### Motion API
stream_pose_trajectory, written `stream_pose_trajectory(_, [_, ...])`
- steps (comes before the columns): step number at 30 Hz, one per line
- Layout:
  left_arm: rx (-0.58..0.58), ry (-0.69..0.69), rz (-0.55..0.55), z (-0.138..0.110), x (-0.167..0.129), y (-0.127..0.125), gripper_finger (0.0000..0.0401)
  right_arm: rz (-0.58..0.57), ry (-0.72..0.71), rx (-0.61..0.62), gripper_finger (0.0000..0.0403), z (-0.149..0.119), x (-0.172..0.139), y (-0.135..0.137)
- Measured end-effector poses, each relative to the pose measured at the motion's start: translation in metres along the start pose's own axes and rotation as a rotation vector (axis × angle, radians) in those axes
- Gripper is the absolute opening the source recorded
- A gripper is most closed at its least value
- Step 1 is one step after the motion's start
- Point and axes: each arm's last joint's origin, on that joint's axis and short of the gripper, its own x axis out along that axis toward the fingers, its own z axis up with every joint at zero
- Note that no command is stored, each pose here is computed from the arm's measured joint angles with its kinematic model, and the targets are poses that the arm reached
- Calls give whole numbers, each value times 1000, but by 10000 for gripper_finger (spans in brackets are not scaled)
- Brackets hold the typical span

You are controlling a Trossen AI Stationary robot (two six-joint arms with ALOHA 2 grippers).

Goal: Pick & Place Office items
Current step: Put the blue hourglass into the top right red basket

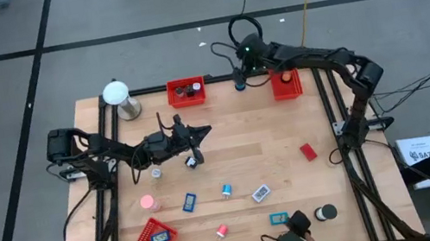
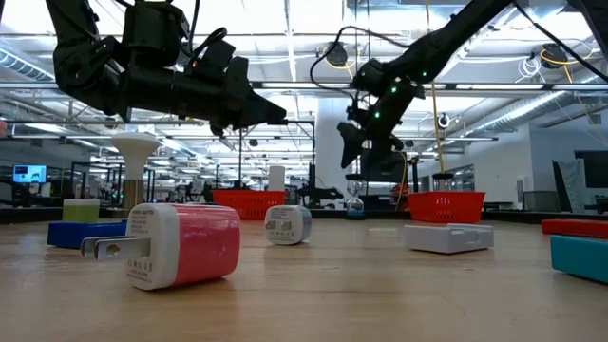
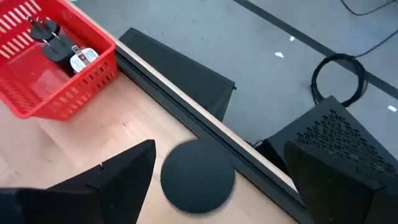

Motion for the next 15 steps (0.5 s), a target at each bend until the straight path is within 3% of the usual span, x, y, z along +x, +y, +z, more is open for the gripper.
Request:
stream_pose_trajectory(10, [0,0,0,0,0,0,24,8,64,-14,343,-14,27,1])
stream_pose_trajectory(15, [0,0,-1,0,0,0,24,6,92,-15,313,-20,35,1])
